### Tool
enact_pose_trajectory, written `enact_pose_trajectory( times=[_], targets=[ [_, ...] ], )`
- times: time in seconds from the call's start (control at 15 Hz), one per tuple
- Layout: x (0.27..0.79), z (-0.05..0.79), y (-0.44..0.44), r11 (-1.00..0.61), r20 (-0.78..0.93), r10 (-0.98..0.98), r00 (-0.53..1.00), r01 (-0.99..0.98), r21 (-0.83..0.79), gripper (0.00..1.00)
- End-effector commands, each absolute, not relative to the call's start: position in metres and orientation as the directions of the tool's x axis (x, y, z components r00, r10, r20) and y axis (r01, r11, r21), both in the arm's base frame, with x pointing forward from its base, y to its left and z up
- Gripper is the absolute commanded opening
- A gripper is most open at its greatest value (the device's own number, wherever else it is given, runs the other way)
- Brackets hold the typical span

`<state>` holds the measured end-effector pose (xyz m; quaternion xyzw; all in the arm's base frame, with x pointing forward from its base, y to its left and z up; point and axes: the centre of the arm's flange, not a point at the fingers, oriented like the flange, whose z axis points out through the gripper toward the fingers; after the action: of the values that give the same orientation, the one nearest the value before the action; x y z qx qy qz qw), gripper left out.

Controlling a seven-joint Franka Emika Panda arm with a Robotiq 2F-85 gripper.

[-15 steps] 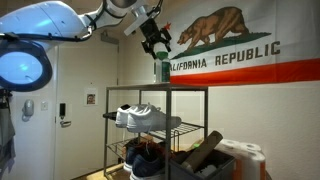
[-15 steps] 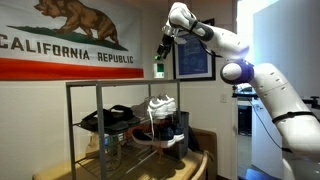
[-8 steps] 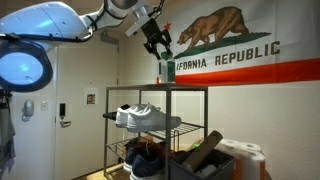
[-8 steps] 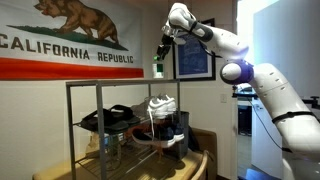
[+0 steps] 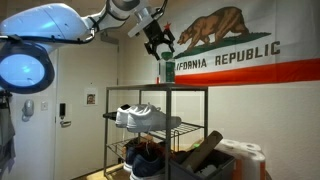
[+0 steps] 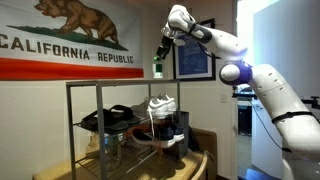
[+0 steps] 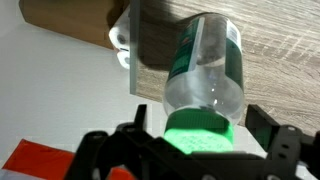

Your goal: Throw the bottle on the top shelf of the shoe rack in the trash

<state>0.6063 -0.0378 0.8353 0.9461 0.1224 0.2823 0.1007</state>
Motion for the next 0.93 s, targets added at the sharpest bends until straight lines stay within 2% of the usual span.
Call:
enact_pose_trajectory(
  times=[0.0, 0.87],
  targets=[
    [0.653, 0.894, -0.048, -0.946, 0.511, 0.311, 0.801, 0.206, 0.251, 1.00],
    [0.664, 0.885, -0.047, -0.917, 0.505, 0.393, 0.768, 0.288, 0.275, 1.00]
  ],
)
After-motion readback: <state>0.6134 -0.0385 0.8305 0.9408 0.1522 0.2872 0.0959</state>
